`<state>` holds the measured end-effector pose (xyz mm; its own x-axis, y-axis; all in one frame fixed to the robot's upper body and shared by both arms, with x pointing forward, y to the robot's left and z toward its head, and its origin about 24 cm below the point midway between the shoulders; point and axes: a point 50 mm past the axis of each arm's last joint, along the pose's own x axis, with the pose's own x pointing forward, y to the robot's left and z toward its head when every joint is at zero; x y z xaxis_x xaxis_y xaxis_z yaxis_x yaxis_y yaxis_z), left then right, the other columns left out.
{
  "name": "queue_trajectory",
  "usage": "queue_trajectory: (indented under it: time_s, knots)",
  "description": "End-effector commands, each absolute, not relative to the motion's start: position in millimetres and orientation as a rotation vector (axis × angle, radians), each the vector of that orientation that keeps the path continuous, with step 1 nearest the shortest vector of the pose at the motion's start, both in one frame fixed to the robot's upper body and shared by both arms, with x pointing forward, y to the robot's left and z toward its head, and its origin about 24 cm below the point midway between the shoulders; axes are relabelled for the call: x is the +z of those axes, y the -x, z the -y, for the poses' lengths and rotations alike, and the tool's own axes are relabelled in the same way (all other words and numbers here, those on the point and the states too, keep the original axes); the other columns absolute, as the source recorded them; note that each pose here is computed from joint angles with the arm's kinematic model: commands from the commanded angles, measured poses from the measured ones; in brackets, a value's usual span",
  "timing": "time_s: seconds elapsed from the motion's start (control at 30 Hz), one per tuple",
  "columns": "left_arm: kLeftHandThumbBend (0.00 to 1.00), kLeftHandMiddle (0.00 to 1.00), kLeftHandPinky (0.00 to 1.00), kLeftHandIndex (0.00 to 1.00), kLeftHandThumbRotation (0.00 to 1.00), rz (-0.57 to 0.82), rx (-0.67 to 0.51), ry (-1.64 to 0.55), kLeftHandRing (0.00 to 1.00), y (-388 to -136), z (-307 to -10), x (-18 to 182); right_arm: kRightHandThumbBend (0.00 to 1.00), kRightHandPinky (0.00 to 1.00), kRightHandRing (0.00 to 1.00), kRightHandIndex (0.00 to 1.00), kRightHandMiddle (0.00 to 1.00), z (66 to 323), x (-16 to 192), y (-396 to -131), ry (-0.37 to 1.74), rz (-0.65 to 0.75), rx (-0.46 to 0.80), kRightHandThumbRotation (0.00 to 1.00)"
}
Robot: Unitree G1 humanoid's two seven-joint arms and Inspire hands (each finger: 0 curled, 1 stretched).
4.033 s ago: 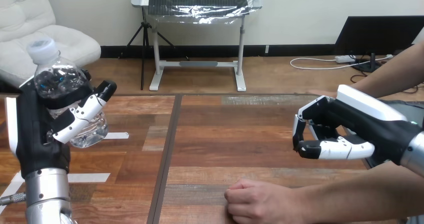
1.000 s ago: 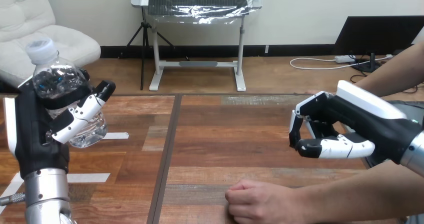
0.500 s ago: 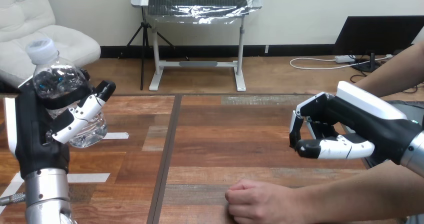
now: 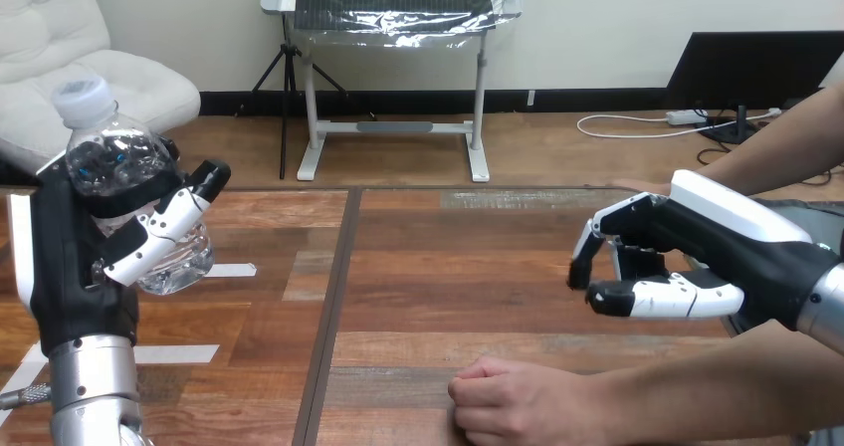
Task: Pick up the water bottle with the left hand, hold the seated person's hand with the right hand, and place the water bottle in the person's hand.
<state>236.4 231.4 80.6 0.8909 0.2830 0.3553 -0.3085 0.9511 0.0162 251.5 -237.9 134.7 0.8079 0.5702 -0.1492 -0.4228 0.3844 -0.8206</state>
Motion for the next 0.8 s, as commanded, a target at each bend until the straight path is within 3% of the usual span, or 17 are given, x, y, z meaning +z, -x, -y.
queue_trajectory:
  time_s: [0.0, 0.77]
  knots:
    - [0.58, 0.34, 0.23, 0.4, 0.0, 0.483, 0.287, -0.102, 0.29, -239.5, -228.1, 106.0, 1.0, 0.21, 0.16, 0.6, 0.18, 235.5, 150.8, -256.2, 1.016, 0.219, 0.618, 1.0]
    - [0.6, 0.34, 0.24, 0.4, 0.0, 0.474, 0.291, -0.083, 0.29, -239.4, -229.4, 103.6, 1.0, 0.18, 0.08, 0.73, 0.14, 235.5, 152.5, -254.3, 1.007, 0.229, 0.622, 1.0]
